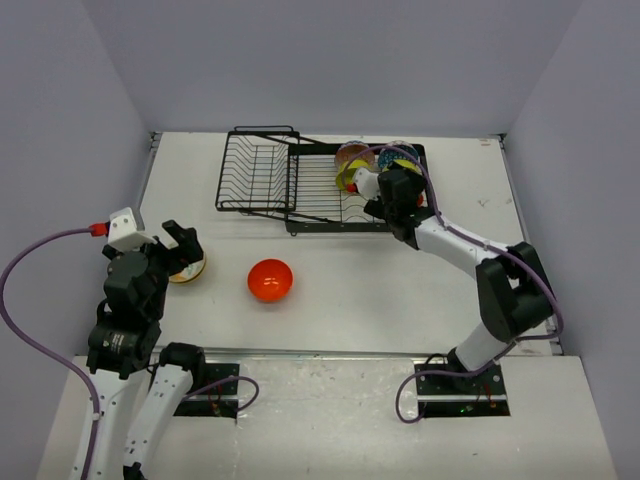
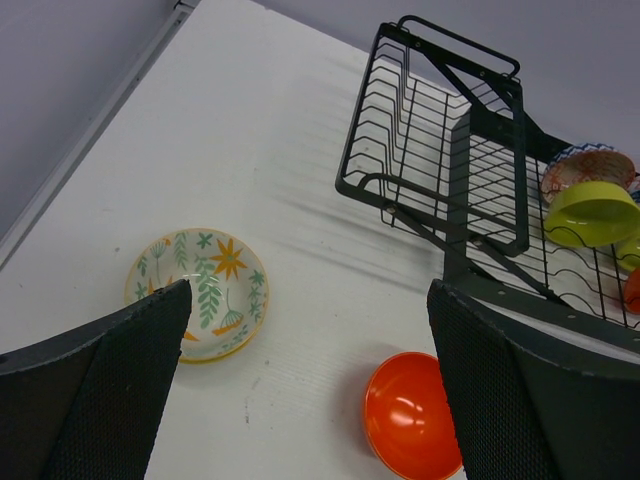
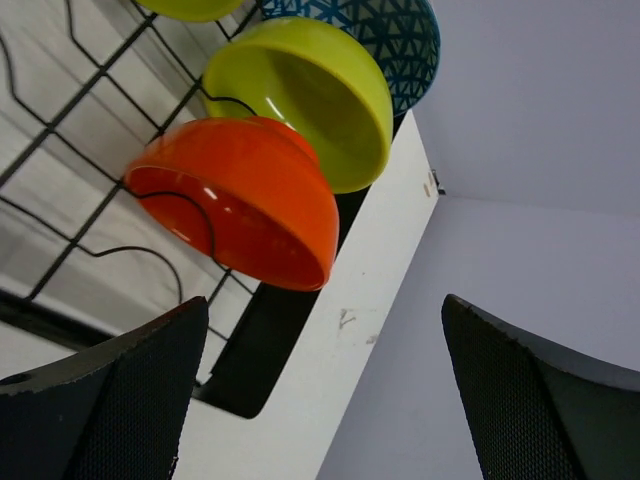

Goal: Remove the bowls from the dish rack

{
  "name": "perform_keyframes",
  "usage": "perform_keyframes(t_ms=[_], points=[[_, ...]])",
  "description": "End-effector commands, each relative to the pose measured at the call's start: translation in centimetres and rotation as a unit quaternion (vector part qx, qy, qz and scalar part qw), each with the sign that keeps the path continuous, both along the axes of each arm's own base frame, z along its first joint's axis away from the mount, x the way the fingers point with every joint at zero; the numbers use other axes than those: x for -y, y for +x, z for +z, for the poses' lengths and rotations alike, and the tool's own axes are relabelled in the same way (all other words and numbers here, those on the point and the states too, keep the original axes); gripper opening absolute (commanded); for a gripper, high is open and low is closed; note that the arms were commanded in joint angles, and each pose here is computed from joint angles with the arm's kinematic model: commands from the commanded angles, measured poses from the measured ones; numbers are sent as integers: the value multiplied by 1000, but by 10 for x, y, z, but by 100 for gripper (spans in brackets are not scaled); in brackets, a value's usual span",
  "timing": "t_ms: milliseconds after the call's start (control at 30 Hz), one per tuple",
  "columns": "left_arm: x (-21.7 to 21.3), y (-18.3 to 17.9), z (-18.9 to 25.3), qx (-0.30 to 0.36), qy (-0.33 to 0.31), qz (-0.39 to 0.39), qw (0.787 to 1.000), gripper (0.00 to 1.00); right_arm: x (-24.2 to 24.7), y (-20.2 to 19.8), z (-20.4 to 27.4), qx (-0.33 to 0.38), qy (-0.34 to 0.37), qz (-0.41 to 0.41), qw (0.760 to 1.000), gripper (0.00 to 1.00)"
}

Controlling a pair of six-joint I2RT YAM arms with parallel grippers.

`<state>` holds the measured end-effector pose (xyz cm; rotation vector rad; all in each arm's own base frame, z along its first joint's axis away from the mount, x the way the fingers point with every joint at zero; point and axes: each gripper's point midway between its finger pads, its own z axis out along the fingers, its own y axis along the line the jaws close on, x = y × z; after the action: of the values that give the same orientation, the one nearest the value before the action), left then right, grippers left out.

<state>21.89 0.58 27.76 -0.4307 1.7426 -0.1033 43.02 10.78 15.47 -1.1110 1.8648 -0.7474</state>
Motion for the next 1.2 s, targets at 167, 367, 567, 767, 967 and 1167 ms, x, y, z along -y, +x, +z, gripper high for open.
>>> perform_keyframes(t_ms=[167, 367, 567, 767, 967, 1167], points=[[2, 4, 2, 8, 2, -6, 1000, 100, 9, 41, -3, 11, -59, 36, 998, 97], [2, 5, 1, 5, 2, -7, 1000, 100, 12, 56, -17, 31, -74, 30, 996, 85], [3, 6, 0, 3, 2, -9, 1000, 100, 12, 63, -20, 66, -76, 30, 995, 61], [3, 6, 0, 3, 3, -8, 1000, 100, 12, 67, -22, 82, -73, 23, 994, 45], [3, 6, 0, 3, 3, -9, 1000, 100, 20, 64, -33, 71, -72, 15, 995, 16], [3, 6, 1, 3, 3, -8, 1000, 100, 23, 59, -26, 86, -65, 10, 994, 4]])
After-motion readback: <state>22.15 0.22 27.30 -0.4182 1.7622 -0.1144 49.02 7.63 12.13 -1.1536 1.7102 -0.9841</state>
